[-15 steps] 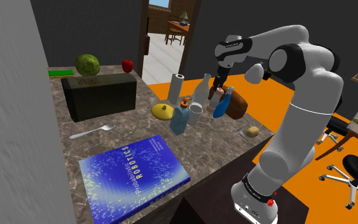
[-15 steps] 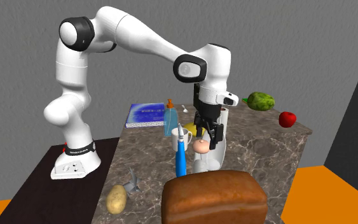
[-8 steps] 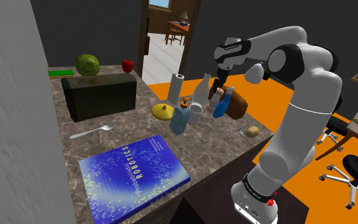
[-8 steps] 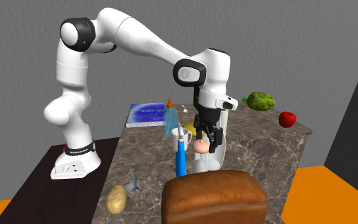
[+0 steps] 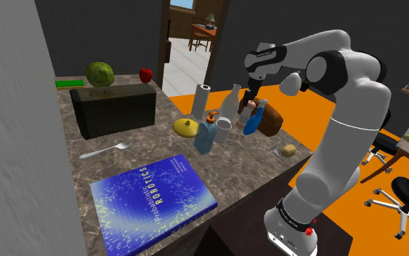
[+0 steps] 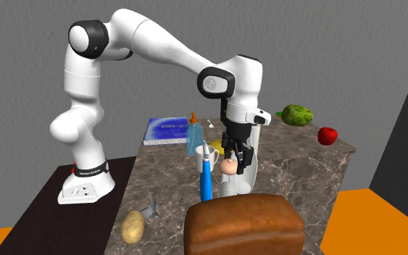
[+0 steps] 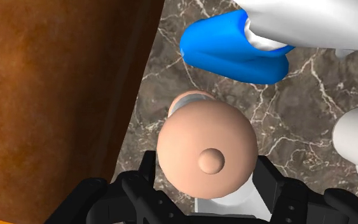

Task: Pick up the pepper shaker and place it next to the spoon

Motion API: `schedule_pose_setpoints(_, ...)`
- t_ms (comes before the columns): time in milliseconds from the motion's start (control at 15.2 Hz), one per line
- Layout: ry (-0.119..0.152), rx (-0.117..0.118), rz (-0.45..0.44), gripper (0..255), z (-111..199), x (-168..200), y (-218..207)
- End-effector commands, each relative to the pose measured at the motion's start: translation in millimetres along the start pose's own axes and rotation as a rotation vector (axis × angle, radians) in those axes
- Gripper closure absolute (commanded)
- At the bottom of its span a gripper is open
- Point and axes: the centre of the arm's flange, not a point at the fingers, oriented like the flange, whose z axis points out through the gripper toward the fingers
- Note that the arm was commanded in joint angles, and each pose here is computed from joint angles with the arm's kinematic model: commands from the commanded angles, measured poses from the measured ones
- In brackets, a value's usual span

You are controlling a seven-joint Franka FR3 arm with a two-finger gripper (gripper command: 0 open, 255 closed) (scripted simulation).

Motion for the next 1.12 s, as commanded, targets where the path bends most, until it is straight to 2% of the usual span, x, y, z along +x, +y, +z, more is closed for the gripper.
schedule_pose_setpoints(0, -0.001, 0.001, 0.0, 255, 0, 0, 0)
schedule_pose_setpoints(198, -0.001, 0.001, 0.0, 255, 1, 0, 0)
schedule_pose_setpoints(1056, -0.001, 0.001, 0.0, 255, -68, -6, 1)
